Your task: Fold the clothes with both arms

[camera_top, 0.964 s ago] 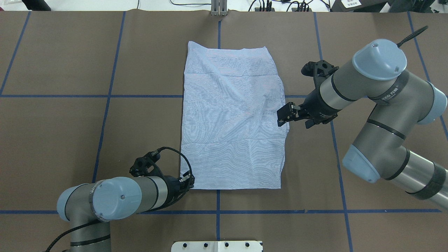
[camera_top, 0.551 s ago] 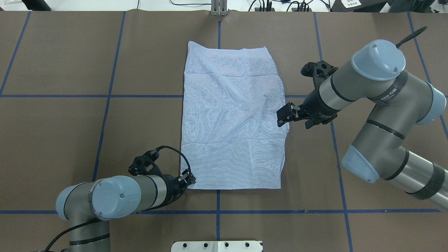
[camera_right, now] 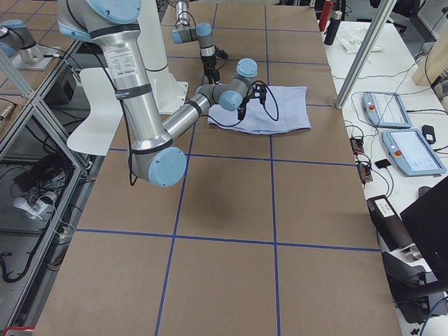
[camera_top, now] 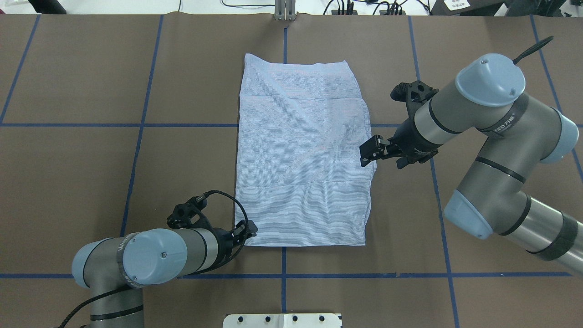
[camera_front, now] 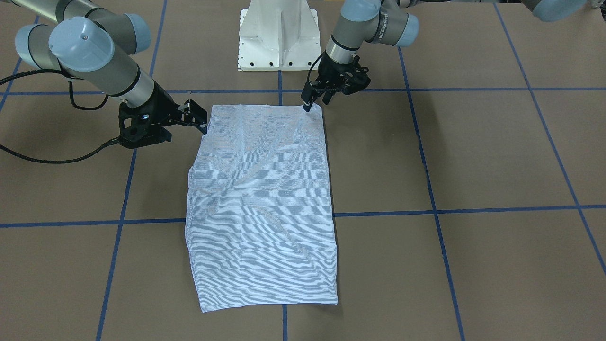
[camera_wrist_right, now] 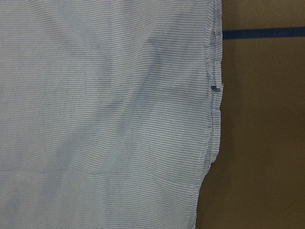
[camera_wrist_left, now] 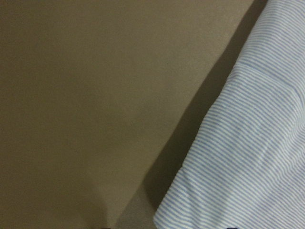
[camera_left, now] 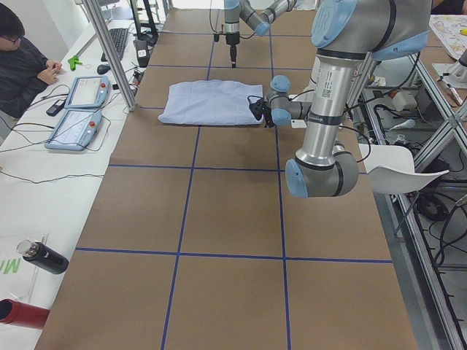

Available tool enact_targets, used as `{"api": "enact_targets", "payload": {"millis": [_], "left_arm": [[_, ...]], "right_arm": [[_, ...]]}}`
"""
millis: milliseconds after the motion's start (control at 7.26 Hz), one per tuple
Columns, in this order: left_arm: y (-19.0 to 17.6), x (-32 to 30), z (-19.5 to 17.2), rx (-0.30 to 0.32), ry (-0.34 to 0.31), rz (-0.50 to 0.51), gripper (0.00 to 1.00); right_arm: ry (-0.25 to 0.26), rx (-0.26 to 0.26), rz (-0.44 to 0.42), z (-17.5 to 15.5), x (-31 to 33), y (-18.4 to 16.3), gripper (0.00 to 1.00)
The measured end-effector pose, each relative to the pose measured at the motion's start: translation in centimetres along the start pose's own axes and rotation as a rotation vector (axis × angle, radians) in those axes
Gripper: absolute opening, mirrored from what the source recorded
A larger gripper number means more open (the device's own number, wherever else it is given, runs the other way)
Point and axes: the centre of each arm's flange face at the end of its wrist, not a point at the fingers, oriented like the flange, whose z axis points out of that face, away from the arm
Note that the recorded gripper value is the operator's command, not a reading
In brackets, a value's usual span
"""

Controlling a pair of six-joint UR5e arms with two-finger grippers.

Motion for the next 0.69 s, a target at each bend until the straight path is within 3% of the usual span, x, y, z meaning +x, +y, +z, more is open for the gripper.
{"api": "enact_targets", "payload": {"millis": [689], "left_arm": [[-0.34, 0.49, 0.15, 0.008, 0.003, -0.005, 0.63]], "right_arm": [[0.003, -0.002, 0.001, 0.15, 0.09, -0.06, 1.0]]}}
